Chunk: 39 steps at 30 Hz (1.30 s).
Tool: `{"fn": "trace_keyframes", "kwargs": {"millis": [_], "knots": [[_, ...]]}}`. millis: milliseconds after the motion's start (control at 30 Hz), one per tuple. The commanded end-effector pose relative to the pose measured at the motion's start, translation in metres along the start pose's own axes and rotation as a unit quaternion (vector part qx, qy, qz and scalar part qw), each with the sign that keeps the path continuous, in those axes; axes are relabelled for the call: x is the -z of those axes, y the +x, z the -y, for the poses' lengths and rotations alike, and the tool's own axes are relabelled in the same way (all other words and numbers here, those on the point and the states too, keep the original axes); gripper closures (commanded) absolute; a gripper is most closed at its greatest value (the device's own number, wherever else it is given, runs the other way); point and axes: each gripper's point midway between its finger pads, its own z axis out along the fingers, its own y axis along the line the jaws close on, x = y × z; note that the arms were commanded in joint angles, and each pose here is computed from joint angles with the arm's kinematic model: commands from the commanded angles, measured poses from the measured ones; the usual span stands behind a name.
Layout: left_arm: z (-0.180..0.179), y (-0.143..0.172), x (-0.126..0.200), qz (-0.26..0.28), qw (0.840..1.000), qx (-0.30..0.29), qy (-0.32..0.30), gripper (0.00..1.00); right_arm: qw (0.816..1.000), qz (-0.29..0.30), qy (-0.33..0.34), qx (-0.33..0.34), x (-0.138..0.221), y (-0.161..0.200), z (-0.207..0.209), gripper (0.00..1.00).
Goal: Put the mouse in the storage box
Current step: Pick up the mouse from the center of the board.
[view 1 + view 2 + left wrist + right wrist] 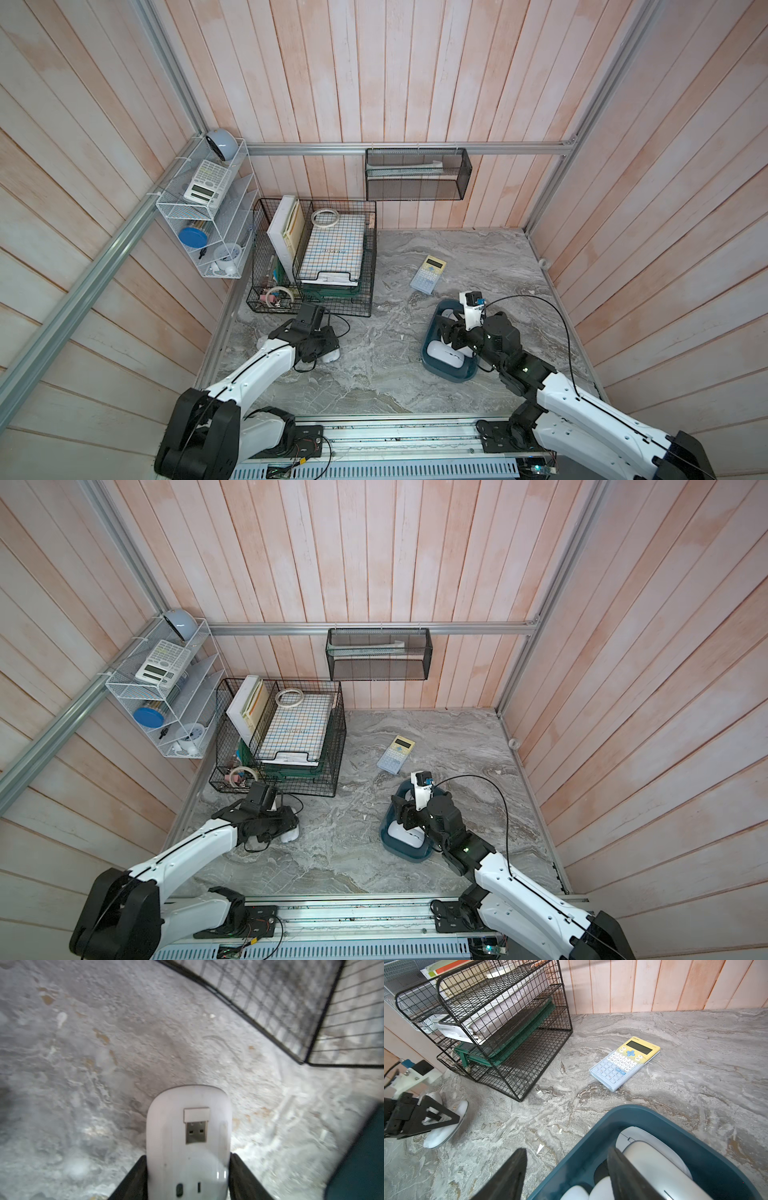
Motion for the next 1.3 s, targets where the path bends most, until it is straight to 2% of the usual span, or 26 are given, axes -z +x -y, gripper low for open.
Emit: {"fn": "trace_keyframes", "kwargs": {"millis": [0, 167, 267, 367, 433, 567, 633, 833, 900, 1267], "knots": [[0.048, -0.006, 0.027, 0.03, 0.992, -0.019, 0.123, 0.45, 1.0, 0.004, -0.009, -0.005, 0.001, 0.0, -0.002, 0.32], [0.103, -0.019, 0.079, 0.114, 0.957, -0.095, 0.25, 0.45, 1.0, 0.007, -0.023, -0.012, 0.005, -0.007, -0.009, 0.32], [0.138, -0.018, 0.104, 0.157, 0.921, -0.161, 0.317, 0.45, 0.999, 0.007, -0.048, -0.02, 0.014, -0.018, -0.02, 0.32], [0.17, -0.006, 0.121, 0.194, 0.882, -0.256, 0.346, 0.45, 0.996, 0.011, -0.079, -0.034, 0.027, -0.031, -0.033, 0.32], [0.187, 0.005, 0.123, 0.226, 0.85, -0.326, 0.347, 0.45, 0.994, 0.014, -0.101, -0.049, 0.037, -0.04, -0.042, 0.32], [0.215, 0.039, 0.117, 0.253, 0.78, -0.459, 0.342, 0.45, 0.986, 0.011, -0.151, -0.075, 0.055, -0.053, -0.061, 0.32], [0.223, 0.048, 0.109, 0.258, 0.758, -0.496, 0.337, 0.45, 0.98, 0.003, -0.175, -0.091, 0.062, -0.057, -0.071, 0.32], [0.237, 0.065, 0.088, 0.243, 0.725, -0.554, 0.33, 0.45, 0.962, -0.058, -0.231, -0.133, 0.059, -0.051, -0.097, 0.34], [0.24, 0.07, 0.085, 0.238, 0.718, -0.567, 0.327, 0.45, 0.957, -0.08, -0.242, -0.137, 0.052, -0.046, -0.105, 0.34], [0.239, 0.08, 0.082, 0.233, 0.711, -0.577, 0.328, 0.45, 0.952, -0.16, -0.225, -0.132, 0.014, -0.009, -0.122, 0.36]]}}
